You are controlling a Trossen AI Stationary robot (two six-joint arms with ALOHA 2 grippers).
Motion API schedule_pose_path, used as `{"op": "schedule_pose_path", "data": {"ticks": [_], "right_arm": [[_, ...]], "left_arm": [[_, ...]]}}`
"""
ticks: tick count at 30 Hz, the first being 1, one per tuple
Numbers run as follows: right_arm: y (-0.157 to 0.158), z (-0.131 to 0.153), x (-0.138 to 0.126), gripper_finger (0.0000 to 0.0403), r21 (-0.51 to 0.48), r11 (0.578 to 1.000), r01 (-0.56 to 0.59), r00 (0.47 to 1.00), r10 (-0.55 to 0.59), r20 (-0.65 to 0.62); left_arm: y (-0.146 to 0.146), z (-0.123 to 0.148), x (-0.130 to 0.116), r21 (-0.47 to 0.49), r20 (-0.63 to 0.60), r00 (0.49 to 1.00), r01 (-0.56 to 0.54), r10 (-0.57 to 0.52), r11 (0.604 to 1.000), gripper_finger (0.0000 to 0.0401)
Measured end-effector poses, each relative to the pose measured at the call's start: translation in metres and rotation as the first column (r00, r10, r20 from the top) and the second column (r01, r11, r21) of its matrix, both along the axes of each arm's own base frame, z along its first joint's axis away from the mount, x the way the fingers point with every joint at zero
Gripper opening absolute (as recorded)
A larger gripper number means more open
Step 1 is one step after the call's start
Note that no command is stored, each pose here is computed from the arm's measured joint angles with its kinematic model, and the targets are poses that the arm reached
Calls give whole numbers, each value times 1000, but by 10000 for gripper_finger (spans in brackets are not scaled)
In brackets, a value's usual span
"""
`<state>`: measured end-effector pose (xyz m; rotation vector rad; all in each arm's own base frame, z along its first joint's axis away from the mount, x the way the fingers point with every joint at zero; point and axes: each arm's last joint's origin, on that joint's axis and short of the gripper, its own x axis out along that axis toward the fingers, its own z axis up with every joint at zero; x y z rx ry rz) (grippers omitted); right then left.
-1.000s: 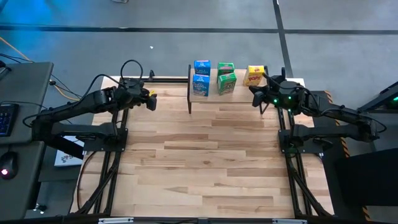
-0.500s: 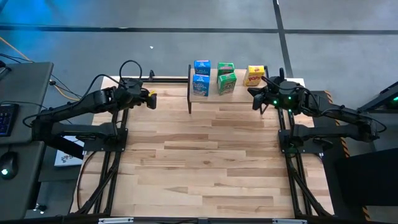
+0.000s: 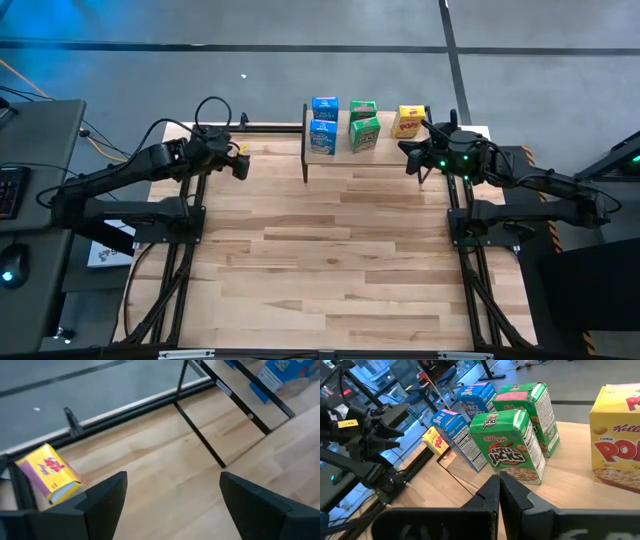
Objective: Stack cereal on shelf
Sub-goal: Put the yellow cereal box on the shelf
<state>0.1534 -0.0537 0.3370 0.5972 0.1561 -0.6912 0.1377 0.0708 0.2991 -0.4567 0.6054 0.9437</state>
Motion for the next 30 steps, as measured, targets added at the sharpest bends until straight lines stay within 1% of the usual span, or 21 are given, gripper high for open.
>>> {"op": "schedule_pose_path", "data": {"ticks": [4,6,9,10,13,16,19,21,26,30], "right_arm": [[0,0,0,0,24,1000,18,1000,-18,19],[-1,0,0,0,35,999,37,999,-38,32],[-1,1,-1,0,44,997,63,997,-65,44],[-1,1,-1,0,43,997,66,997,-68,44],[-1,1,-1,0,42,997,71,996,-72,45],[-1,1,-1,0,43,997,71,996,-73,46],[-1,1,-1,0,40,997,71,996,-72,45],[-2,1,-1,0,36,996,83,995,-84,44],[-2,1,-1,0,26,994,109,993,-110,42],[-2,1,-1,0,20,994,107,993,-108,38]], "left_arm": [[-2,-1,0,-49,8,999,42,-41,998,310],[-2,-2,0,-52,2,998,60,-59,997,310],[-1,-2,1,-42,-2,999,43,-43,998,310],[0,-2,2,-37,5,1000,15,-15,999,310],[9,-1,-1,-38,17,989,-146,146,989,310],[23,3,-9,-68,-28,961,-276,274,959,310],[36,3,-13,-86,-91,933,-357,349,930,310],[43,0,-14,-99,-108,912,-406,396,908,310],[60,-23,-14,-146,-147,848,-528,509,837,310],[69,-37,-14,-172,-131,804,-594,579,786,310]]}}
